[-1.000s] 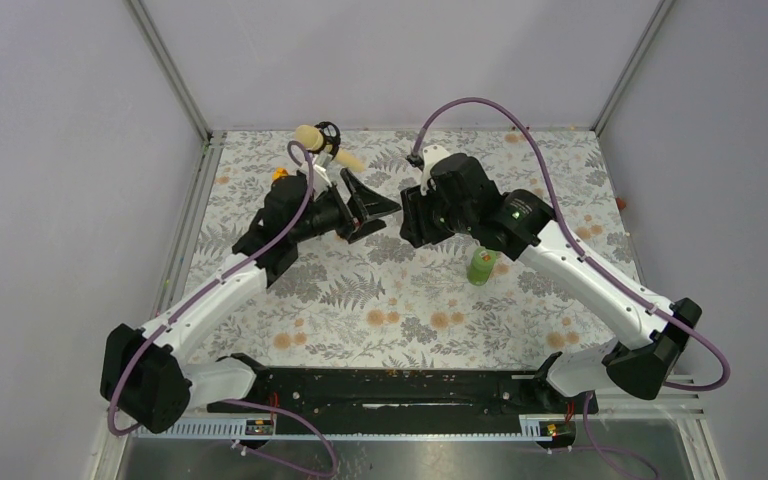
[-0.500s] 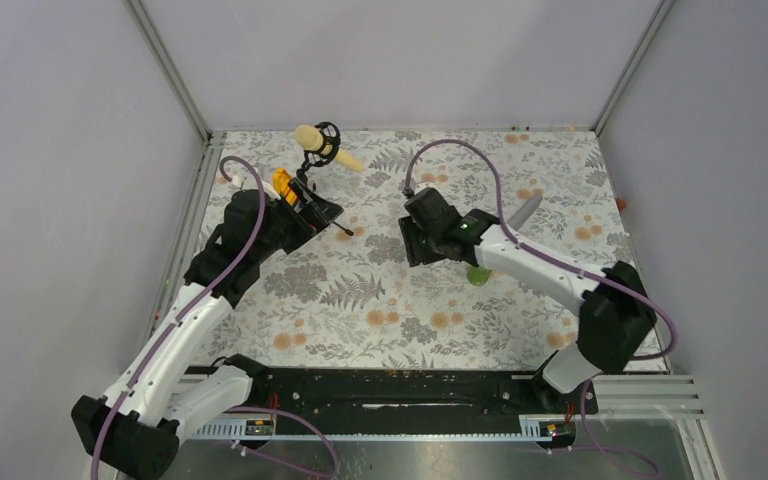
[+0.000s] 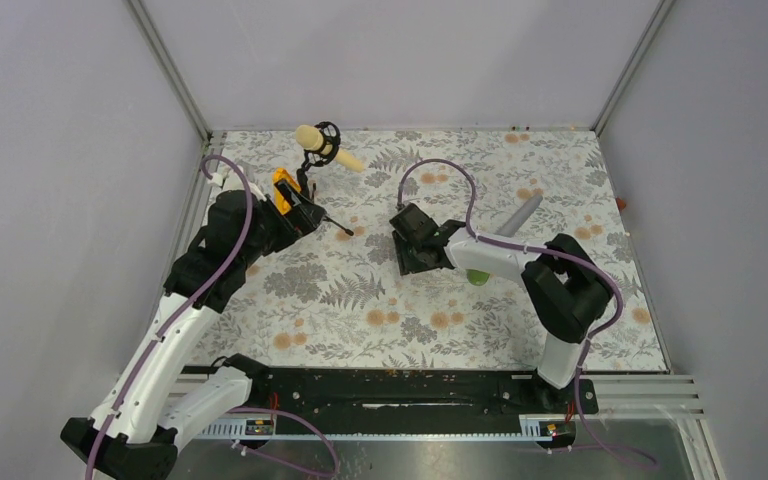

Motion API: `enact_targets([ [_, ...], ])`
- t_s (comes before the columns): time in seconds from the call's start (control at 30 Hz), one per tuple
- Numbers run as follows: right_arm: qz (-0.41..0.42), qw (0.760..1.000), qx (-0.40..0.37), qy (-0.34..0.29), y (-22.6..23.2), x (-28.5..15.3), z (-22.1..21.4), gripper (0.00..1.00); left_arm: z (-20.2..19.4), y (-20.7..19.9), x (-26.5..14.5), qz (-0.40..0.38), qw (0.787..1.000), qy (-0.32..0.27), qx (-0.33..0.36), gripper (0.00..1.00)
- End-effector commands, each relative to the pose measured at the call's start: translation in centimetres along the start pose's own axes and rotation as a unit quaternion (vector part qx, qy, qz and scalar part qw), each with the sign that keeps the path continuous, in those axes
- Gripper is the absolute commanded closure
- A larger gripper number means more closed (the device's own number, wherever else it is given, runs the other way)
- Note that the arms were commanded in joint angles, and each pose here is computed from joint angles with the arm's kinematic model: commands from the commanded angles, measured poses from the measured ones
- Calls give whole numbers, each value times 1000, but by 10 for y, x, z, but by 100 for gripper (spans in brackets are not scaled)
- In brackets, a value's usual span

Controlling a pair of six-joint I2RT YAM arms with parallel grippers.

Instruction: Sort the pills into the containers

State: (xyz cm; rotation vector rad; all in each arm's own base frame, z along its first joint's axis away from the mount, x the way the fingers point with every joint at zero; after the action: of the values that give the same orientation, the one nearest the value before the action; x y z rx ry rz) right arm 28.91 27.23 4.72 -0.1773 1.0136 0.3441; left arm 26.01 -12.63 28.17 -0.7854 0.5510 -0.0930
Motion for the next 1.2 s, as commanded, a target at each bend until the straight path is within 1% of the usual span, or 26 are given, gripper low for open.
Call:
enact_targets([
  [0.0,-18,999,22,-16,-4,11,8,53,9,6,-8,24,1000,-15,12,1],
  [0.07,-15,1000,20,-4,-2,14,3,54,7,7,-9,22,999,-7,23,1],
  [0.13,-14,1000,21,8,-2,17,-4,53,6,7,-11,22,999,-7,27,1],
  [0.2,-16,1000,23,11,-4,16,-8,47,6,10,-14,24,999,-9,30,1],
  [0.3,-20,1000,23,4,-8,9,-8,32,4,11,-18,26,999,-1,35,1],
  [0.43,-8,1000,-1,8,-7,-5,-5,25,-9,8,-24,8,998,40,56,1],
  [0.57,-12,1000,-7,-15,-16,-40,8,22,-11,14,-33,17,996,47,78,1],
  [0.67,-23,999,-8,-49,-30,-79,20,20,-5,12,-44,11,996,32,88,1],
  [0.73,-48,997,-8,-64,-47,-113,22,19,-1,12,-52,9,996,20,92,1],
  [0.83,-94,988,7,-120,-80,-179,32,15,4,14,-63,12,995,6,98,1],
  [0.9,-122,980,20,-158,-102,-220,34,10,7,17,-71,16,995,-2,100,1],
  [0.93,-137,975,26,-175,-113,-240,33,3,9,18,-75,18,995,-7,100,1],
  [0.97,-152,969,33,-192,-125,-262,31,1,11,19,-81,22,995,-13,98,1],
  [1.1,-224,941,70,-244,-176,-343,10,1,26,20,-119,28,994,-53,88,1],
  [1.17,-236,926,93,-279,-196,-377,-3,1,29,20,-134,19,994,-66,88,1],
])
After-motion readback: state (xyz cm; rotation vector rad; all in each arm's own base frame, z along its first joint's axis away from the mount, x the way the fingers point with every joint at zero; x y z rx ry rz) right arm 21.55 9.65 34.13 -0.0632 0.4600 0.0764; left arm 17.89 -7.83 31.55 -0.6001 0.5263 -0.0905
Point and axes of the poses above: each gripper's point midway between its finger pads, its own x axis out along the fingers, its own y axis along the line the jaws close on, z = x × y, the point moved 1 cm from there along -x, back along the fingers, and after that the axes turned 7 degrees about -x, right-handed, at the moved point
